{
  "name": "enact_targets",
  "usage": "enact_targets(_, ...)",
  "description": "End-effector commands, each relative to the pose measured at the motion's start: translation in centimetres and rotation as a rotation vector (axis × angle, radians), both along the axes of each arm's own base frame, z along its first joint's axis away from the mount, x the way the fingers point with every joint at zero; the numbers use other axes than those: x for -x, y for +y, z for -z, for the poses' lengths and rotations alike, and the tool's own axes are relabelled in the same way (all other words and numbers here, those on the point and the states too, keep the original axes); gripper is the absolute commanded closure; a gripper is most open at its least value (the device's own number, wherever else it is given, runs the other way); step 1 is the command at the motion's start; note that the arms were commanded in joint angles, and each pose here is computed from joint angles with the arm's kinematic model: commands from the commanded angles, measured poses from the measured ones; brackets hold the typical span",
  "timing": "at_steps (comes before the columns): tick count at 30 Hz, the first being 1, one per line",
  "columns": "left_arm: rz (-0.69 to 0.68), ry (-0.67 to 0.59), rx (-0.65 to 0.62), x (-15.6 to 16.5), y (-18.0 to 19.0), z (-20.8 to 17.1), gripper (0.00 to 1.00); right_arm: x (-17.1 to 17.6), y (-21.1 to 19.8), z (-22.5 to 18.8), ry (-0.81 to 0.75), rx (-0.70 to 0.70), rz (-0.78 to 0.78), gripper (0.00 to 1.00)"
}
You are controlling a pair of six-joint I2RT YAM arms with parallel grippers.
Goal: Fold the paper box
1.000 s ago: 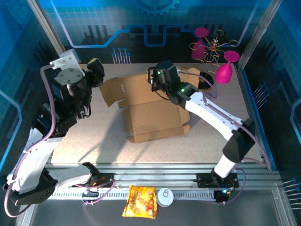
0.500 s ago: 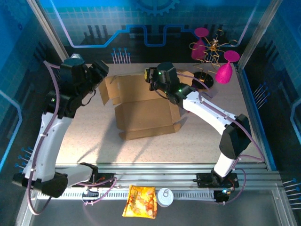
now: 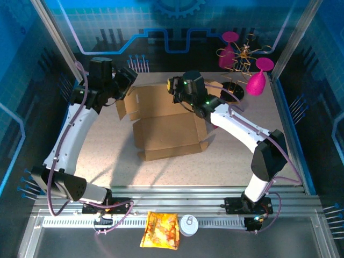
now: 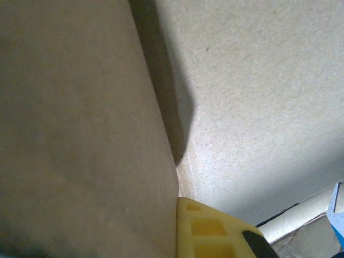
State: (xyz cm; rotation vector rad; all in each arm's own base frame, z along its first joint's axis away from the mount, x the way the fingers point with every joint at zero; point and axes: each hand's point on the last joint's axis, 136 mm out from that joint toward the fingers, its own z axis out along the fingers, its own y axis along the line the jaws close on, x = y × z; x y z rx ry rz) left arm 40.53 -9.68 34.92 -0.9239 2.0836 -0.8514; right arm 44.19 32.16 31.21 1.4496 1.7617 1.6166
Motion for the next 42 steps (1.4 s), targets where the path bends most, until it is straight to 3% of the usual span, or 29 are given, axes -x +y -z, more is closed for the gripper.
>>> enact_targets(1,0.035,-0.006,0.053,-0.5,-0.9,-0.9,0.38,-0.4,-0.1,-1.9,-0.037,-0.058,0.001,1.0)
enact_targets(15,0.05,0.058,0.123,0.6,-2.4,0.6,0.45,-1.1,0.4,-1.6,-0.051,-0.059,-0.006,1.0)
enact_targets(24,0.027,0.064,0.12,0.5,-2.0,1.2,0.85,-1.0,0.4,-1.4,-0.061,-0.057,-0.011,1.0)
enact_targets(26,0.02,0.057,0.119,0.5,-1.7,1.1,0.88,-0.9,0.4,-1.4,-0.064,-0.054,-0.018,1.0)
enact_targets(27,0.02,0.05,0.118,0.4,-1.6,1.0,0.86,-0.9,0.3,-1.3,-0.068,-0.049,-0.019,1.0)
enact_targets(28,0.023,0.041,0.113,0.5,-1.5,0.8,0.76,-0.8,0.2,-1.2,-0.068,-0.04,-0.02,1.0)
enact_targets(30,0.033,0.012,0.085,0.8,-1.2,0.0,0.46,-0.7,-0.1,-0.9,-0.069,-0.024,-0.019,1.0)
enact_targets(32,0.026,-0.013,0.026,1.4,-0.2,-0.8,0.35,-0.8,-0.4,-0.5,-0.066,-0.018,-0.016,1.0)
enact_targets(38,-0.024,-0.019,-0.206,5.4,3.8,-0.3,0.31,-1.6,-1.0,0.4,-0.054,-0.023,-0.004,1.0)
enact_targets(42,-0.083,0.107,-0.235,9.0,6.5,5.3,0.4,-2.0,-1.1,0.3,-0.052,-0.017,-0.001,1.0)
